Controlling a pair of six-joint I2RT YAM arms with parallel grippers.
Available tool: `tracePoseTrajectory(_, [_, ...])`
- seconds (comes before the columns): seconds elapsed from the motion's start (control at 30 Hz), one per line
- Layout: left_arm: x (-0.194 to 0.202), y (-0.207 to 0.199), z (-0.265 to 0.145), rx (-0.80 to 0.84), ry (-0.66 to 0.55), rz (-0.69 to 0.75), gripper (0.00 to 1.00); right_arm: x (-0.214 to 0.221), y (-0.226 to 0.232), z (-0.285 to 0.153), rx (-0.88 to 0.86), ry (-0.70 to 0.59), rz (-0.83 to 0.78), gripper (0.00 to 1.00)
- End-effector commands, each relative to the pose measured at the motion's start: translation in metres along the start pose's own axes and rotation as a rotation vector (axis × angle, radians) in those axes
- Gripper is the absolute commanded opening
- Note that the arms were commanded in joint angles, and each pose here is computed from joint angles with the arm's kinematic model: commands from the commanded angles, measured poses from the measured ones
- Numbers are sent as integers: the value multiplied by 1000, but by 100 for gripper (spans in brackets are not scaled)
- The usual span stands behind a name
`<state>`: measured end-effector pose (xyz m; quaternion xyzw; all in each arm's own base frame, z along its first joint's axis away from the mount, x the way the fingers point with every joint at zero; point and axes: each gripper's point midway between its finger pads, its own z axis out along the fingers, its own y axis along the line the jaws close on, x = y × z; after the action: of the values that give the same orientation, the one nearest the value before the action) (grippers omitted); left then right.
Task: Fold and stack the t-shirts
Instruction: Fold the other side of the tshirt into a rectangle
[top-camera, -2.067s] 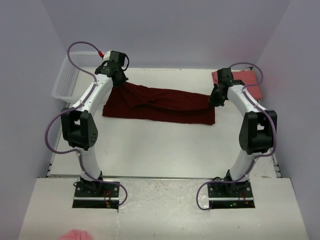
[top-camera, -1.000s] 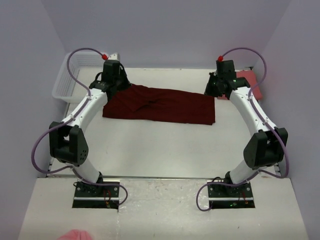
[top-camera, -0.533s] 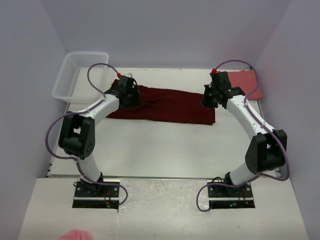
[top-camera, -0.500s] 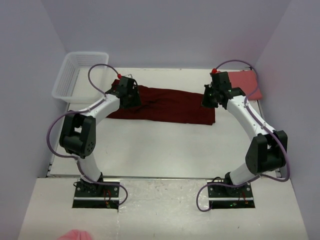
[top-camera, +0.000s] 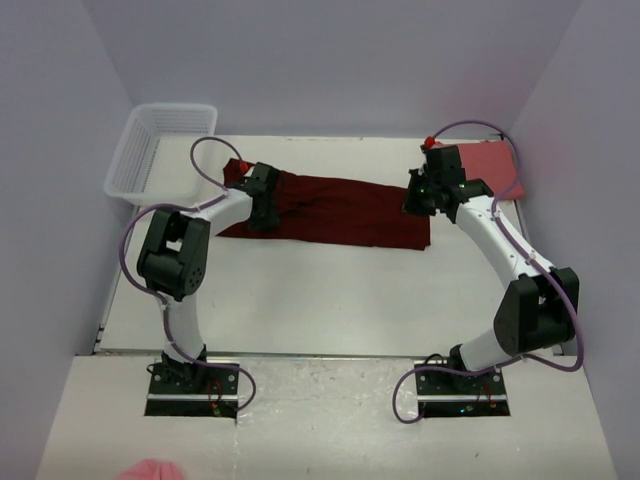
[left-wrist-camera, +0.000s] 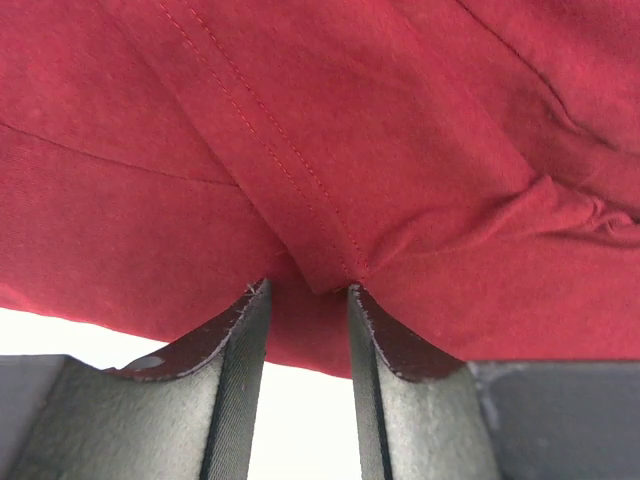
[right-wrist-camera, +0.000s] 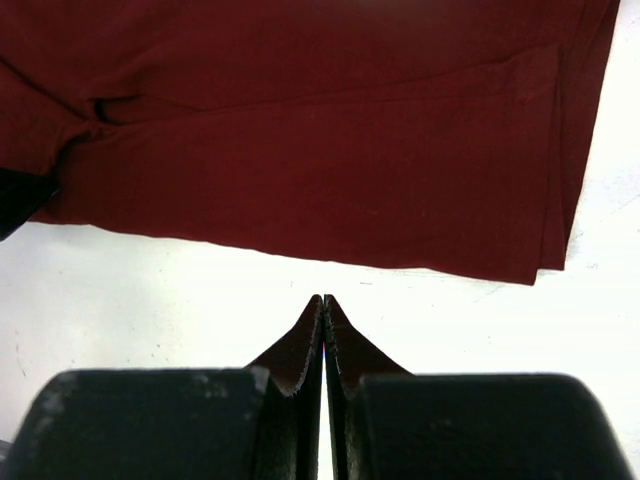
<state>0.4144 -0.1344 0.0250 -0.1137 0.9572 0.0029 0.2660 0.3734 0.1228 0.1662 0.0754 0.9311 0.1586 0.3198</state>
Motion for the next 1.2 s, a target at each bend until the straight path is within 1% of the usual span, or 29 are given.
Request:
tracePoseTrajectory(0.0, [-19, -2, -2, -34, -57, -19, 38, -9, 10, -4, -46, -39, -11, 0])
tracePoseTrajectory(0.3, [-23, -6, 6, -34, -60, -12, 33, -5, 9, 2, -46, -24, -11, 0])
tracePoseTrajectory(0.37, [-23, -7, 8, -33, -60, -11, 29, -6, 9, 2, -47, -25, -11, 0])
tracePoseTrajectory(0.47, [-27, -8, 8, -31, -69, -12, 15, -5, 9, 3, -51, -22, -9, 0])
tracePoseTrajectory(0.57, [-29, -12, 6, -15, -73, -6, 6, -1, 9, 7, -55, -8, -7, 0])
tracePoseTrajectory(0.6, [-31, -13, 6, -12, -76, -4, 0, -1, 9, 8, -55, -5, -6, 0])
tracePoseTrajectory(0.8, [-40, -17, -5, -13, -114, 19, 0, 2, 9, 15, -54, 14, -1, 0])
tracePoseTrajectory(0.93, [-55, -23, -11, -4, -160, 30, 0, 2, 10, 18, -49, 20, -3, 0])
tracePoseTrajectory(0.97, [-66, -27, -14, 3, -184, 30, 0, 2, 10, 19, -49, 24, -2, 0])
tracePoseTrajectory(1.03, [-75, -26, -9, -32, -195, 58, 0, 3, 10, 22, -45, 30, -5, 0])
tracePoseTrajectory(1.07, [-95, -35, -15, -19, -236, 50, 0, 2, 10, 22, -42, 29, -4, 0])
tracePoseTrajectory(1.1, [-100, -35, -6, -36, -239, 78, 0, 3, 9, 25, -36, 38, -4, 0])
tracePoseTrajectory(1.13, [-110, -38, -5, -41, -259, 81, 0, 4, 8, 25, -32, 43, -6, 0])
tracePoseTrajectory(1.17, [-137, -50, -15, -18, -316, 89, 0, 4, 9, 26, -31, 44, -7, 0])
